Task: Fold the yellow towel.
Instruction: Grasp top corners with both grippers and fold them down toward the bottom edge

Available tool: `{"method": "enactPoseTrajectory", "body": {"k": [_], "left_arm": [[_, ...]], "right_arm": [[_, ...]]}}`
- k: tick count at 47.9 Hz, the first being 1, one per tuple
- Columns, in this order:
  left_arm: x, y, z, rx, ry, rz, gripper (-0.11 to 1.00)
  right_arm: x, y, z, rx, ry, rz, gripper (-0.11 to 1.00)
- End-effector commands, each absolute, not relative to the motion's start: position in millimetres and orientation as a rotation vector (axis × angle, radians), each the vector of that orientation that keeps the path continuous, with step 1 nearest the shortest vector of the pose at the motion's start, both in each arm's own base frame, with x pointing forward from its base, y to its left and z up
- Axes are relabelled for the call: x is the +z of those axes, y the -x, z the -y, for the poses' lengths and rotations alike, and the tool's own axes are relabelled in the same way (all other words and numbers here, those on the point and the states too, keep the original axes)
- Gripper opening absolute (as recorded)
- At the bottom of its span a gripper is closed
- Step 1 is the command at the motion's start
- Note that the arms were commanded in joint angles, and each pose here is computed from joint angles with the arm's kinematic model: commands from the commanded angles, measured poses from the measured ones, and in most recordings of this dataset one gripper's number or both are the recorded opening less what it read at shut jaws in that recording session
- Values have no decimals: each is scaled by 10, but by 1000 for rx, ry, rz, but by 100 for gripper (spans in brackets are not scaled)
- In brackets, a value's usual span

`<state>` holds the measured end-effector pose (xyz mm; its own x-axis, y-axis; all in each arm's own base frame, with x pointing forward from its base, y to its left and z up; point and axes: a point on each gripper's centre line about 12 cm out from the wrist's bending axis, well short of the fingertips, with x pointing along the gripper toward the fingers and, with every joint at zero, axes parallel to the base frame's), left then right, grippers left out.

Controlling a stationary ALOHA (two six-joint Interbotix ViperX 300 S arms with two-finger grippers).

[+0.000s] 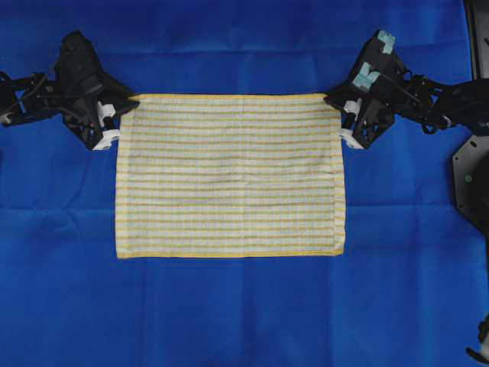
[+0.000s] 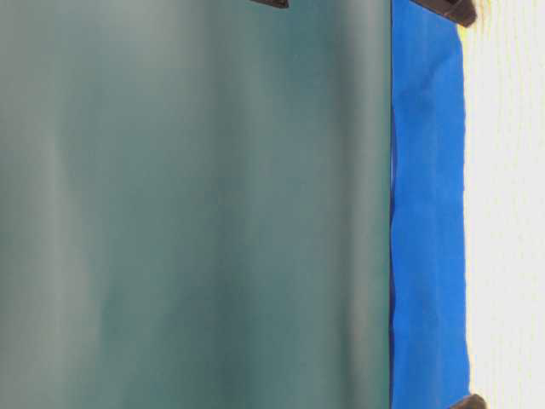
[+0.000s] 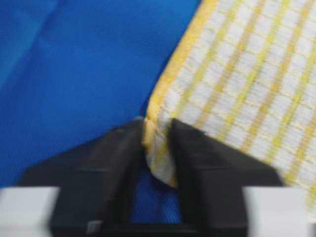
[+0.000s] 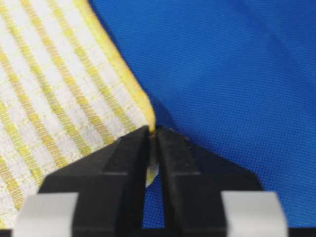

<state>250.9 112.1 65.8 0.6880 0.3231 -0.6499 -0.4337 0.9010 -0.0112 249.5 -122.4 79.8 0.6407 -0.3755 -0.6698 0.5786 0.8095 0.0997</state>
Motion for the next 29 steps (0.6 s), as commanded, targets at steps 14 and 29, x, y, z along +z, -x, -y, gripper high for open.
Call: {"method": "enactPoseTrajectory", "body": {"k": [14,29], "left_arm": [[681,-2499,-1140,434,175,-701,5],[944,-2554,-1161,433,166,-649,5]], "right_arm": [[861,-2536,1227,-550,-314,-654,4],[1028,-2529,1224,-552,-315,-602,4]]}}
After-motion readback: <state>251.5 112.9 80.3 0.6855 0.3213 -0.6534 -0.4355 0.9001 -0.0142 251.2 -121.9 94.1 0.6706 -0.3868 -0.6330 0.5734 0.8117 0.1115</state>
